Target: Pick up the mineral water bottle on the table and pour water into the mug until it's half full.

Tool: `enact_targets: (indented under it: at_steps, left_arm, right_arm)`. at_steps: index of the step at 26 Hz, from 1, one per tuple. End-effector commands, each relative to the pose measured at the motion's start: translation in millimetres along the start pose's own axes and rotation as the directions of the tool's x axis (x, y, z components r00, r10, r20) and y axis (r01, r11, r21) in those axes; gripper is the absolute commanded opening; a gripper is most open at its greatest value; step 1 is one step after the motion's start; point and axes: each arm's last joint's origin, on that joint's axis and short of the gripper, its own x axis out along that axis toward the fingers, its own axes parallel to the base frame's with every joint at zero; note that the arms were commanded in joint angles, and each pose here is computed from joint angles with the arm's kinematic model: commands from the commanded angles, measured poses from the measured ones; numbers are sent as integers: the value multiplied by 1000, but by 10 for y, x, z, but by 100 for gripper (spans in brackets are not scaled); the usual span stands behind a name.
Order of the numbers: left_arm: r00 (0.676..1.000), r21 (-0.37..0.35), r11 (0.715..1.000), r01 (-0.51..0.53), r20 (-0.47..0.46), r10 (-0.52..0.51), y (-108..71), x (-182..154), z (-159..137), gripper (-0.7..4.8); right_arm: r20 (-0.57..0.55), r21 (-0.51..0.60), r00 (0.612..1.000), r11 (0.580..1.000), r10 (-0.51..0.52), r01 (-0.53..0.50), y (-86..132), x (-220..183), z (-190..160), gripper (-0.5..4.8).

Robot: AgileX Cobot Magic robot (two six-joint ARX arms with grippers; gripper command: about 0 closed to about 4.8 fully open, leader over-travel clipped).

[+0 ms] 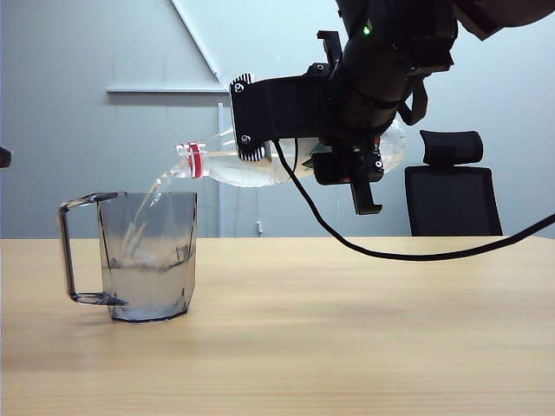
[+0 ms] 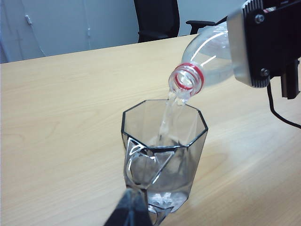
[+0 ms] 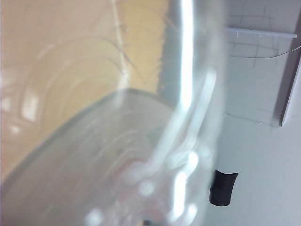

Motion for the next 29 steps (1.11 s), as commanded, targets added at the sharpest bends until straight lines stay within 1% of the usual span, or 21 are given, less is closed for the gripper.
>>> enact_targets:
  at_steps: [1,3,6,11,14,17,18,19,22,24,25,26,27,29]
  left_arm:
    - [1000,-4,1000,3,10,-3,0,-1,16,-2]
    - [1000,-4,1000,3,10,-3,0,-1,16,-2]
    - [1000,-4,1000,3,10,-3,0,-1,16,-2]
    - [1000,-4,1000,3,10,-3,0,-1,16,-2]
    - [1000,-4,1000,2,10,-2,0,-1,16,-2]
    - [1000,-4,1000,3,10,-3,0,-1,16,-2]
    - [1000,-4,1000,2,10,-2,0,-1,16,-2]
    - [1000,-4,1000,2,10,-2,0,-1,16,-2]
    - [1000,-4,1000,3,10,-3,0,-1,16,-2]
    - [1000,-4,1000,2,10,-2,0,-1,16,-2]
    - [1000,-4,1000,2,10,-2,0,-1,16,-2]
    - [1000,-4,1000,2,10,-2,0,-1,16,-2]
    - [1000,-4,1000,3,10,-3,0,-1,16,-2]
    - [1000,-4,1000,2,10,-2,0,-1,16,-2]
  right_arm:
    - [2,91,998,994,-59,59,-111,-23,7,208]
    - [3,116,999,992,-50,49,-100,-28,15,207]
    - [4,119,1000,993,-27,26,-74,-30,17,207]
    - [3,221,1000,975,-1,0,-45,-30,17,207]
    - [5,294,1000,956,19,-20,-20,-37,24,207]
    - [20,389,999,920,29,-35,-8,-51,48,206]
    - [39,468,999,883,33,-47,-4,-64,69,206]
    - [46,504,998,862,34,-53,-3,-71,79,206]
    - [60,628,998,776,32,-63,-2,-98,118,206]
    - [64,721,997,689,32,-68,-2,-106,129,206]
    - [74,784,997,616,34,-79,2,-116,142,207]
    - [89,814,995,574,36,-94,0,-126,144,207]
    - [105,833,994,543,36,-108,-3,-131,148,207]
    - [113,877,993,466,34,-116,-10,-151,137,207]
